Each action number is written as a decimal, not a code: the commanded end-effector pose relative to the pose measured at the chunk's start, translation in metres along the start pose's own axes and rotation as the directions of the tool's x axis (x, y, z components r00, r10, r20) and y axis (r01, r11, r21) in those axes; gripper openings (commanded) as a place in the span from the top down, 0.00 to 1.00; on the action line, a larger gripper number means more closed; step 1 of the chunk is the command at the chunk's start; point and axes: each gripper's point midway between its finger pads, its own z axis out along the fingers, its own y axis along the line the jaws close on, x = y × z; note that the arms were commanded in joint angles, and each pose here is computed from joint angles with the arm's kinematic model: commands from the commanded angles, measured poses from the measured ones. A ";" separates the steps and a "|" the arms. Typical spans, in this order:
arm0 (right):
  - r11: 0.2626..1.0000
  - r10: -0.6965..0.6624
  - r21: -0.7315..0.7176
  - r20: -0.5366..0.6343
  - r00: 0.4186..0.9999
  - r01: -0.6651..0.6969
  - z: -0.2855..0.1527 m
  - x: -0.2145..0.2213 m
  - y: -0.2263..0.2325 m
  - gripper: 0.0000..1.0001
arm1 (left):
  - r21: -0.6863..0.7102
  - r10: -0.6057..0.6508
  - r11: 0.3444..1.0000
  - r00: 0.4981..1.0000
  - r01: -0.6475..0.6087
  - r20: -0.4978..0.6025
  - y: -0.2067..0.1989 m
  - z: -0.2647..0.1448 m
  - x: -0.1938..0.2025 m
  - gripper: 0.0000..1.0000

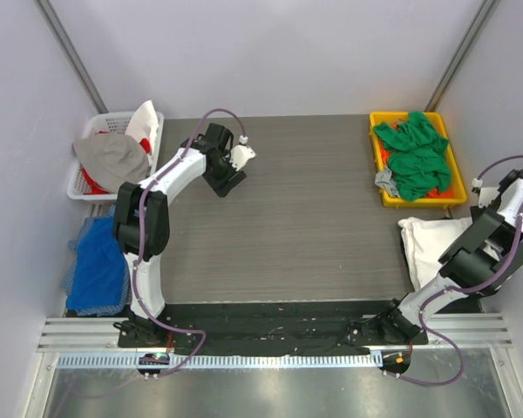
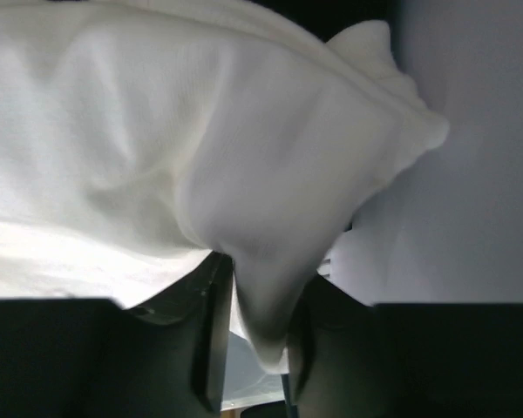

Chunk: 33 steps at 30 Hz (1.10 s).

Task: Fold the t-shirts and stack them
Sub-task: Put the neatly folded tshirt into the corner of the board with the right arm

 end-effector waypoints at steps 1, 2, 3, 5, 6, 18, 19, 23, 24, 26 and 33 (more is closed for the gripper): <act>0.996 -0.009 0.085 0.173 0.985 -0.006 -0.026 -0.032 0.003 0.62 | -0.007 -0.003 1.000 0.999 0.003 0.046 0.001 -0.016 -0.014 0.35; 0.996 -0.013 0.088 0.174 0.985 -0.002 -0.026 -0.033 0.006 0.58 | -0.008 -0.001 1.000 0.999 0.002 0.047 0.000 -0.017 -0.014 0.35; 0.996 -0.025 0.087 0.179 0.984 0.009 -0.028 -0.037 0.010 0.50 | -0.009 -0.003 1.000 0.999 0.003 0.050 0.000 -0.018 -0.015 0.35; 0.995 -0.024 0.097 0.183 0.983 0.006 -0.030 -0.038 0.012 0.44 | -0.010 -0.001 1.000 0.999 0.002 0.046 0.000 -0.017 -0.013 0.35; 0.995 -0.030 0.102 0.186 0.982 0.011 -0.031 -0.038 0.013 0.38 | -0.011 -0.001 1.000 0.999 0.002 0.047 0.000 -0.018 -0.013 0.35; 0.981 -0.086 0.193 0.449 0.889 -0.002 -0.105 -0.055 0.041 0.18 | -0.089 -0.054 0.994 0.987 0.068 0.154 0.007 -0.045 -0.025 0.35; 0.980 -0.087 0.200 0.488 0.868 -0.014 -0.115 -0.059 0.044 0.15 | -0.092 -0.074 0.992 0.984 0.090 0.161 0.005 -0.044 -0.022 0.35; 0.975 -0.096 0.214 0.667 0.738 -0.066 -0.164 -0.081 0.069 0.11 | -0.185 -0.169 0.954 0.932 0.237 0.321 0.017 -0.083 -0.036 0.31; 0.979 -0.094 0.193 0.713 0.695 -0.066 -0.178 -0.090 0.085 0.10 | -0.208 -0.213 0.930 0.905 0.304 0.369 0.024 -0.093 -0.040 0.29; 0.985 -0.058 0.147 0.763 0.643 -0.085 -0.195 -0.101 0.099 0.07 | -0.253 -0.244 0.894 0.874 0.371 0.420 0.030 -0.112 -0.038 0.18; 1.000 0.007 -0.001 0.874 0.487 -0.012 -0.233 -0.152 0.201 0.04 | -0.242 -0.366 0.808 0.780 0.537 0.508 0.042 -0.143 -0.028 0.07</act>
